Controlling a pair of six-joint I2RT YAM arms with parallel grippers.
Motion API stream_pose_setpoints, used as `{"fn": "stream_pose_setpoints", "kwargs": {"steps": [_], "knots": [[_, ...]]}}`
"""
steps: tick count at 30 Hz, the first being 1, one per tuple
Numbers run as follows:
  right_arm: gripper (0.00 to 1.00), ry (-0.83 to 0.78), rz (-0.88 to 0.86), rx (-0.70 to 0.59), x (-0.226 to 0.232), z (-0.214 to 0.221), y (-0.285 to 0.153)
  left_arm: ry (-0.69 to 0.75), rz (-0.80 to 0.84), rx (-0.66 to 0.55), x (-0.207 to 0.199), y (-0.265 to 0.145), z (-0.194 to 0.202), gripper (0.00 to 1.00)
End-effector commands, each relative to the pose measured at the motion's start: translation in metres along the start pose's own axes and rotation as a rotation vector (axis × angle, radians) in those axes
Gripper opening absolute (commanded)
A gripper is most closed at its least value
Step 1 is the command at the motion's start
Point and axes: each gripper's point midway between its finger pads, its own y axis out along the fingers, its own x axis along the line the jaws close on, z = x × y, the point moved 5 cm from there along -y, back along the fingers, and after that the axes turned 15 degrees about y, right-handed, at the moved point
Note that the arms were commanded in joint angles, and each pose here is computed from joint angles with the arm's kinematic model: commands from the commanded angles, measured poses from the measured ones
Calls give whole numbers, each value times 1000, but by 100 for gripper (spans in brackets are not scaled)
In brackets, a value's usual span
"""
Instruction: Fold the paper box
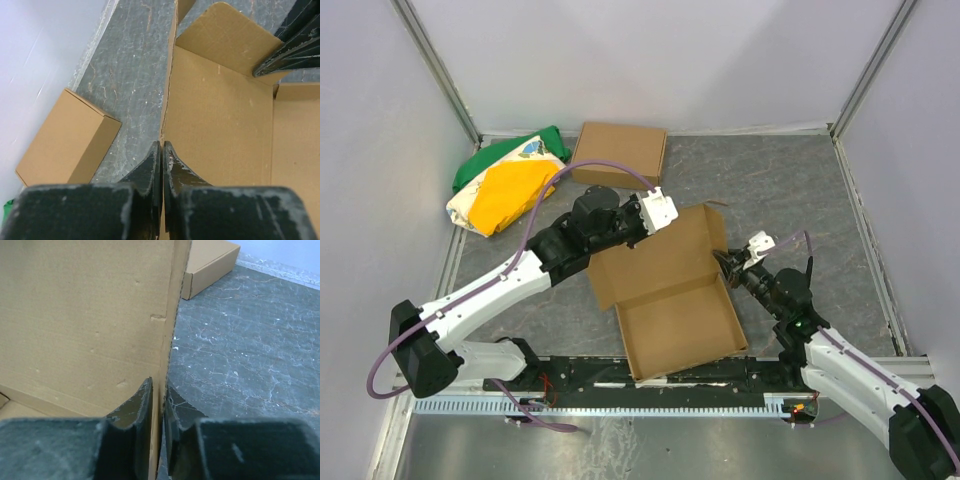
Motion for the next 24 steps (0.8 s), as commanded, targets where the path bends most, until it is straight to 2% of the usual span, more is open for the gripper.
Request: {"fn": "stream_pose_setpoints", "kwargs": {"steps": [1, 2, 6, 10, 12, 14, 17, 19, 20, 21, 24], "knots": [[31, 21, -15, 36, 7, -10, 4, -51, -21, -48, 11, 1, -16, 3], [35, 35, -18, 57, 9, -11, 3, -67, -32, -47, 12, 2, -16, 3], [62, 109, 21, 111, 13, -21, 0, -99, -66, -83, 20, 6, -26, 3], [74, 195, 117, 175, 14, -39, -6, -114, -123, -169, 32, 1, -42, 3], [81, 241, 171, 269, 15, -41, -15, -114, -163, -209, 40, -2, -50, 3], [81, 297, 271, 351, 13, -45, -25, -112, -196, -243, 47, -6, -58, 3], [78, 343, 308, 448, 19, -49, -36, -92, -217, -267, 55, -8, -66, 3], [80, 378, 279, 429, 24, -50, -40, -69, -222, -239, 58, -5, -64, 3], [86, 391, 268, 403, 25, -50, -42, -57, -223, -216, 59, -3, -61, 3], [99, 419, 284, 362, 24, -51, -43, -45, -222, -191, 60, 0, -58, 3], [99, 407, 331, 295, 17, -55, -49, -11, -225, -133, 61, 4, -50, 3]]}}
